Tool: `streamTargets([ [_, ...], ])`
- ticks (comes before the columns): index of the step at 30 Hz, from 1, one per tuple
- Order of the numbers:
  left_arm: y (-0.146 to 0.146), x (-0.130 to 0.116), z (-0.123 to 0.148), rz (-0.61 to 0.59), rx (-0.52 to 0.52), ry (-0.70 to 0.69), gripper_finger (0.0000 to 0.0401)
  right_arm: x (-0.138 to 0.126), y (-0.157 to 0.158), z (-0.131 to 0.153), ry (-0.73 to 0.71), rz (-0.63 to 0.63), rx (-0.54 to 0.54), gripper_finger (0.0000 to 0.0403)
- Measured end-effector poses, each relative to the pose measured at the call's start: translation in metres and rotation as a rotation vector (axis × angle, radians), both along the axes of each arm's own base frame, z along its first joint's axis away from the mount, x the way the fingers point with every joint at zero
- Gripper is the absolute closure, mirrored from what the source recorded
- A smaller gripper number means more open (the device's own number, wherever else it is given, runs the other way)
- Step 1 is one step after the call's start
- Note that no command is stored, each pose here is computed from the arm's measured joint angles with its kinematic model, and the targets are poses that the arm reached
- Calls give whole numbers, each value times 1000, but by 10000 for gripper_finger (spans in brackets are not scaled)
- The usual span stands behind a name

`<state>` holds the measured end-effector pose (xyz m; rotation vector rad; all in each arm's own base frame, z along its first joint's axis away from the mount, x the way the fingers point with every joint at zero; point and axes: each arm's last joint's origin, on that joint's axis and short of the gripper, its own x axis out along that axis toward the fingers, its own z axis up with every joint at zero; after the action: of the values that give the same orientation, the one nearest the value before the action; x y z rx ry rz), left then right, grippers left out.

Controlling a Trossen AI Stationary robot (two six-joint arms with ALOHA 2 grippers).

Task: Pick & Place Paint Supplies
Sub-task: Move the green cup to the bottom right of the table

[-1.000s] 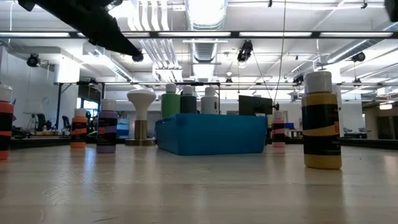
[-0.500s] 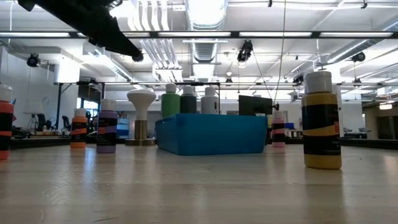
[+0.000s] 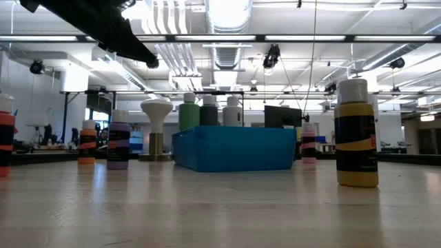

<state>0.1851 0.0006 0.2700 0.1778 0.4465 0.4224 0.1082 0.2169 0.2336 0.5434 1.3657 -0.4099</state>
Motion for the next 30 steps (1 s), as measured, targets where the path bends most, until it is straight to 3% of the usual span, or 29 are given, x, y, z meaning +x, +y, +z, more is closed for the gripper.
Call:
streamTargets([
  [22, 0, 0, 0, 2, -5, -3, 87, -2, -4, 0, 7, -16, 2, 389],
  [30, 0, 0, 0, 4, -10, -5, 87, -2, -3, 0, 6, -41, 9, 357],
])
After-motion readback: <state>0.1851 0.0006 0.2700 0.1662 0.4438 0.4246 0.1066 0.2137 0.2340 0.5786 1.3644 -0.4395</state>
